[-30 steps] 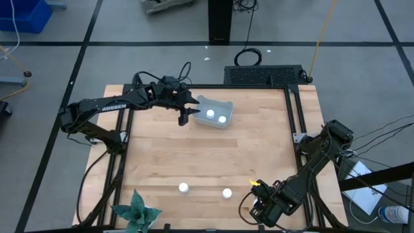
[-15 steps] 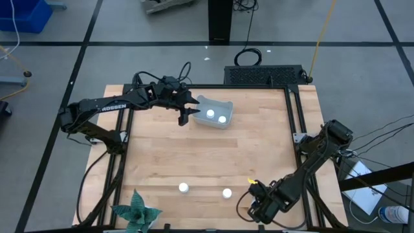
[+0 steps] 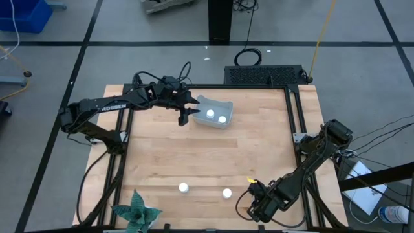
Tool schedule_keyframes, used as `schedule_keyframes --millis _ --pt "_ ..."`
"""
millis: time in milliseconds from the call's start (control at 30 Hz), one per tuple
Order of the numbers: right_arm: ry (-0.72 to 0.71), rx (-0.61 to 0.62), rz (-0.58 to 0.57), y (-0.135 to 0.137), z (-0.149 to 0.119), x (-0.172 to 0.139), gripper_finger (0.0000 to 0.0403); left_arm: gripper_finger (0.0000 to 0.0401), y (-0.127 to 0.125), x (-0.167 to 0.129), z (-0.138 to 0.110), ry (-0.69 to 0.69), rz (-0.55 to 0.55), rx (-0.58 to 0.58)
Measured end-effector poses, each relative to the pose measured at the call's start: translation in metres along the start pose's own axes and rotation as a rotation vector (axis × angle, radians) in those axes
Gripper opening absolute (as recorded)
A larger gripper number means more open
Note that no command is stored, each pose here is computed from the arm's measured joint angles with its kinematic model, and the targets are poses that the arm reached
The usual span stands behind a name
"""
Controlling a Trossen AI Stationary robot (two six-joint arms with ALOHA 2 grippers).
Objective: Pick and place pill bottles into a basket
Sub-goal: Put the white pill bottle into the gray bin
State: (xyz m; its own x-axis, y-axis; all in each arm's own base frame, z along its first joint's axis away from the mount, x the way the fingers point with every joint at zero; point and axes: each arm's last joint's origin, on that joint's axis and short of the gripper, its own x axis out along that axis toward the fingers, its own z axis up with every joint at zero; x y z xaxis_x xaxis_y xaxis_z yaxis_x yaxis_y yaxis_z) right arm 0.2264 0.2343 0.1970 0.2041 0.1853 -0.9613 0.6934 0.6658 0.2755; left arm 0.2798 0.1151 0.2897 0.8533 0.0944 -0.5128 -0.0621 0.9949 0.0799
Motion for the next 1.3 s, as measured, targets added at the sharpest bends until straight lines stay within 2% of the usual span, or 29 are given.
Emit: schedule_keyframes --millis 367,600,800,1067,1300 --pt "0.02 -0.038 0.032 0.003 -0.001 0.0 0.0145 0.0184 0.0 0.0 0.0 -0.001 0.0 0.001" --pt "-0.086 -0.125 0.008 0.001 0.006 0.0 0.0145 0.0184 0.0 0.0 0.0 -0.001 0.0 0.0" --pt "-0.343 -0.249 0.012 -0.002 0.028 -0.024 0.0145 0.0184 0.0 0.0 0.0 -0.001 0.0 0.001" --pt "-0.748 -0.442 -0.002 -0.019 0.068 -0.096 0.0145 0.0184 0.0 0.0 0.0 -0.004 0.001 0.008" --pt "-0.976 -0.569 -0.036 -0.041 0.128 -0.153 0.0145 0.0184 0.0 0.0 0.0 -0.004 0.001 0.019"
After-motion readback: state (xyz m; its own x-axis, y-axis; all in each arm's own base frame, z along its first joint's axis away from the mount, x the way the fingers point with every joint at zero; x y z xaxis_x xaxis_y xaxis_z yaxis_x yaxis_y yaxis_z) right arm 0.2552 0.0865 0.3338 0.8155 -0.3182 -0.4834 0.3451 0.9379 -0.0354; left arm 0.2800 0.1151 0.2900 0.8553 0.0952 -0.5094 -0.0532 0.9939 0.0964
